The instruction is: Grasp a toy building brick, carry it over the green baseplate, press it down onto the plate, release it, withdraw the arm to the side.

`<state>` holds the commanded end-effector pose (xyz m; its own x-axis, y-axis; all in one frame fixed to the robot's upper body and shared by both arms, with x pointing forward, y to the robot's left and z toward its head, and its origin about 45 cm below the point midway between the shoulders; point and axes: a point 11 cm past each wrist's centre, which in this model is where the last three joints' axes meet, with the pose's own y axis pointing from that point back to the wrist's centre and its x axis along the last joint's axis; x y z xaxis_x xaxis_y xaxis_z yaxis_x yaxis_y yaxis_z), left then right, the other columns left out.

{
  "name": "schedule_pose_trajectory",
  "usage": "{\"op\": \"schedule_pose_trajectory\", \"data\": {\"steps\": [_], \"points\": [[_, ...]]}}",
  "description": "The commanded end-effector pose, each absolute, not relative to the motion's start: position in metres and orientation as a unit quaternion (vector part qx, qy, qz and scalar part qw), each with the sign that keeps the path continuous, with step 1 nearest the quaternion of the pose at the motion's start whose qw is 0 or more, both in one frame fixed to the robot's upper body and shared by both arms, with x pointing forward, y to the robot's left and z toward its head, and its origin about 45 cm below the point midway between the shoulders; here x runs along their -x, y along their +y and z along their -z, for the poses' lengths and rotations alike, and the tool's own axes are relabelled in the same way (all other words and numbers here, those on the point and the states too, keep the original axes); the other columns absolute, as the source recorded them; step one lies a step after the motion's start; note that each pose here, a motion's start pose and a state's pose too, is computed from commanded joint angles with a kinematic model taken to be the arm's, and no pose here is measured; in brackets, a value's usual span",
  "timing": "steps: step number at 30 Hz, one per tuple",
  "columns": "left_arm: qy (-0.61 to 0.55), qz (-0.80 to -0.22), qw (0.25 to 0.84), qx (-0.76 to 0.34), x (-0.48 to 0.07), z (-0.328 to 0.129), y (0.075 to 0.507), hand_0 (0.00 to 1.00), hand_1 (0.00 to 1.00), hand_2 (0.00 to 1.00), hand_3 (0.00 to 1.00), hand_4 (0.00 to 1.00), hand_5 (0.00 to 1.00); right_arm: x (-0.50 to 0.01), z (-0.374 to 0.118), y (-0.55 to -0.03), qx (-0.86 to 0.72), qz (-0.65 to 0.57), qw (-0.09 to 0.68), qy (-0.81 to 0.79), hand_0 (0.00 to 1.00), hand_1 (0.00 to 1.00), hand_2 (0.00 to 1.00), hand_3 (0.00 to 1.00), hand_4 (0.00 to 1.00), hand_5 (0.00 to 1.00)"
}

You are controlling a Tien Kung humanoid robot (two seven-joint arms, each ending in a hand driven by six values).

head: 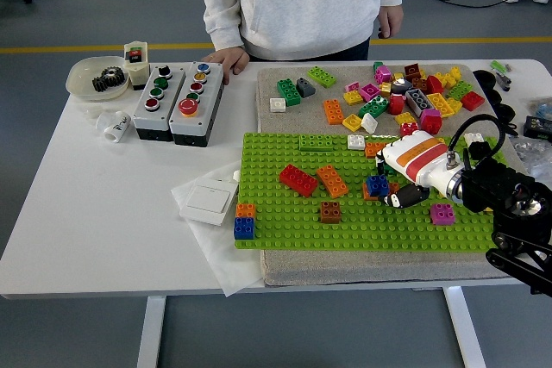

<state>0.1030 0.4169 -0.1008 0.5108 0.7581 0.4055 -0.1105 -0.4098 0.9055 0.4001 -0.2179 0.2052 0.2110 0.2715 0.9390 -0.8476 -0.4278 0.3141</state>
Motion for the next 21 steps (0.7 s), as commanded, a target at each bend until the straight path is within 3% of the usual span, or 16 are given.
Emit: {"op": "schedule_pose_trajectory", "data": {"steps": [21], "points": [[0.223,-0.441,0.495,-0.715,-0.1067,0.0999,0.417,0.785,0.771,0.774,0.585,0.62,0.62,-0.4044,-0.207,-0.2122,-0.611,-0.583,0.47,-0.257,0.482,0.594,0.684,0.613,0.885,0.47]]}}
